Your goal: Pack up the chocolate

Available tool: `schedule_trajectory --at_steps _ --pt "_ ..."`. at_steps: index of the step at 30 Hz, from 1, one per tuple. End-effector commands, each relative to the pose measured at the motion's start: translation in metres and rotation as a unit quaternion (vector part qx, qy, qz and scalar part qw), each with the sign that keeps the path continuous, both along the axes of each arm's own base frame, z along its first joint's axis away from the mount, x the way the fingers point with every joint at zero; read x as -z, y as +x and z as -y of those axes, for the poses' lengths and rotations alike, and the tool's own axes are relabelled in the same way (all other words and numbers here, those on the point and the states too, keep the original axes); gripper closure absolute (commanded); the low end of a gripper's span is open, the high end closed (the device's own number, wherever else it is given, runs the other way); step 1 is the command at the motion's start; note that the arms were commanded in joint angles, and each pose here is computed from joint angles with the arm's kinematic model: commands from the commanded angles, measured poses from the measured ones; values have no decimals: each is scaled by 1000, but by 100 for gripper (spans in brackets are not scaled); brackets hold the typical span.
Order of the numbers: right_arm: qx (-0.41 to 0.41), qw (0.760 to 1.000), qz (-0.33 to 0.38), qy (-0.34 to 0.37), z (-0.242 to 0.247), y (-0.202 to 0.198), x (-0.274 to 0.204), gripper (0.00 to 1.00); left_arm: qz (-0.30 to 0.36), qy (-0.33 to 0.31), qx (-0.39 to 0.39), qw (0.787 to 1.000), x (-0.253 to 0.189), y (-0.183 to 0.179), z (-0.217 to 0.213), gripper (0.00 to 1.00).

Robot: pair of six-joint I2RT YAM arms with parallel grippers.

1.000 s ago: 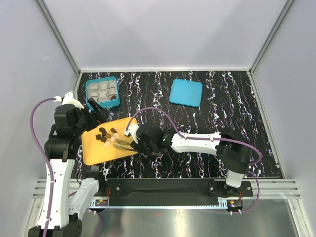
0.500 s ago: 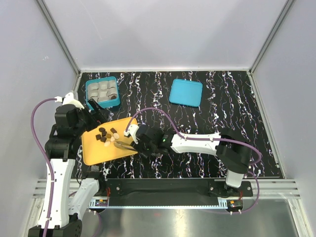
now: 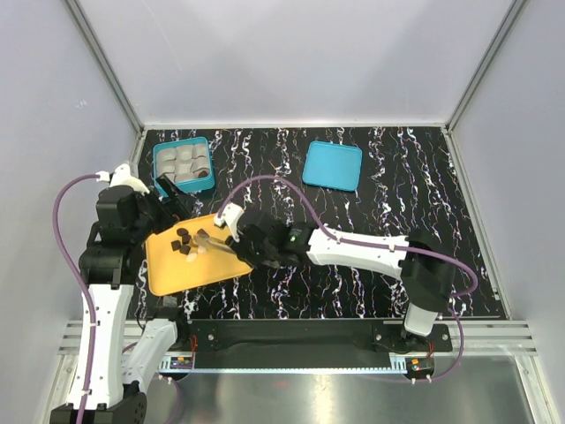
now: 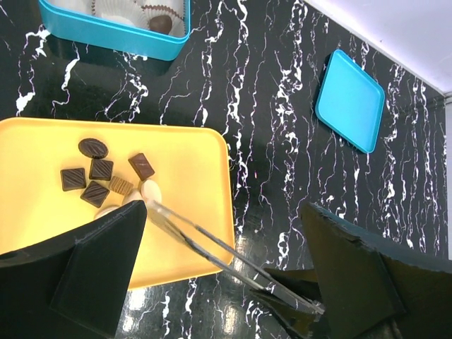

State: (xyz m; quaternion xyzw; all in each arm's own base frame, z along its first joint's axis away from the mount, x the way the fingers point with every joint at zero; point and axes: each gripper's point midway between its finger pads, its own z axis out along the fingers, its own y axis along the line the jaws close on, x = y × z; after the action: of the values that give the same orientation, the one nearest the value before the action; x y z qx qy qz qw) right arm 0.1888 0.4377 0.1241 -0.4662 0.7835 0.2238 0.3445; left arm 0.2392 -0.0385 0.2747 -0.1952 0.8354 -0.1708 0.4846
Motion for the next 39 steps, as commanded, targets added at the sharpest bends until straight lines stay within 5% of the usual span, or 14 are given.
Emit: schedule_trajectory --at_steps 1,11,15,39 --pt "36 997 40 49 -15 37 -53 73 46 -8 1 999 -30 6 1 1" --pt "72 987 78 122 -60 151 -104 73 62 -14 -7 998 -53 14 1 1" --pt "68 988 88 105 -80 177 -84 73 63 -8 -24 998 -53 17 -6 1" --pt "68 987 73 128 -124 226 -24 73 42 4 -27 999 -32 19 -9 1"
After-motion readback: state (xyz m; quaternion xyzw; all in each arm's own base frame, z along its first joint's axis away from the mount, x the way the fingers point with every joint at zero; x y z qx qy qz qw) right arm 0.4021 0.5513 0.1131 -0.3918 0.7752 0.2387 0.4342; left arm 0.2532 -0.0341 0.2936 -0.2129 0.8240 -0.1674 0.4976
